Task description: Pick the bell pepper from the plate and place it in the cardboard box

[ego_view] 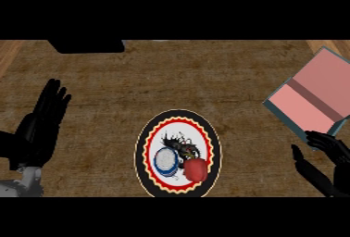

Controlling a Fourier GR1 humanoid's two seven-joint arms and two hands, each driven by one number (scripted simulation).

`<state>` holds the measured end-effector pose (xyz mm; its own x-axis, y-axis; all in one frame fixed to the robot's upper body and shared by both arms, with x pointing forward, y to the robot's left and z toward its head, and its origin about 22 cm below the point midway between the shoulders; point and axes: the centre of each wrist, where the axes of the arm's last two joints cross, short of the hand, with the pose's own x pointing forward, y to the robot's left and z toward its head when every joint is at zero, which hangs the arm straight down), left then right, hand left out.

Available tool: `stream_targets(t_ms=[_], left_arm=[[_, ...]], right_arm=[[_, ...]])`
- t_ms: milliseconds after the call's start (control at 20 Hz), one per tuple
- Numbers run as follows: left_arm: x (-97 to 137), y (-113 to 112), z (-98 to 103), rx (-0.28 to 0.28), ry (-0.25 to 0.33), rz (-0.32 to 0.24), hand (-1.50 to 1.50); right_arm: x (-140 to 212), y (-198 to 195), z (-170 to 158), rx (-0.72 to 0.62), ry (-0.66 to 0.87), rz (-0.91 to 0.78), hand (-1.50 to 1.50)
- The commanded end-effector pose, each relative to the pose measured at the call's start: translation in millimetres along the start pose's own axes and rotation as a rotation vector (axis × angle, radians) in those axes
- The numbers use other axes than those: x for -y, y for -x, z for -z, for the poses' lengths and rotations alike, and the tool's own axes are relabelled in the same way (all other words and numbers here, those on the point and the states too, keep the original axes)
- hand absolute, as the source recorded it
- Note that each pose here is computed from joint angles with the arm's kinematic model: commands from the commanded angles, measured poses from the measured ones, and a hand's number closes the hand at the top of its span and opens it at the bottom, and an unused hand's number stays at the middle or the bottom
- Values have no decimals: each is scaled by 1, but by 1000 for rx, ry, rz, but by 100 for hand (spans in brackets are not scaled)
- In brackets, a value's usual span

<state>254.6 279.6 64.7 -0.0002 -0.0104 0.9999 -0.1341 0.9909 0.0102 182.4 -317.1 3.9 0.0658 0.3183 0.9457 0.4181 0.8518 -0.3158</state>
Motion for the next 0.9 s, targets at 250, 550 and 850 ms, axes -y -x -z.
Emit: stream_targets(t_ms=[250, 550, 850], left_arm=[[11, 7, -3, -29, 13, -31, 0], [17, 3, 5, -31, 6, -34, 0], [22, 15, 4, -20, 27, -23, 0]], right_arm=[[9, -36, -30, 133, -170, -325, -150], [2, -73, -43, -30, -519, -543, -150], [-23, -147, -48, -92, -594, -514, -150]])
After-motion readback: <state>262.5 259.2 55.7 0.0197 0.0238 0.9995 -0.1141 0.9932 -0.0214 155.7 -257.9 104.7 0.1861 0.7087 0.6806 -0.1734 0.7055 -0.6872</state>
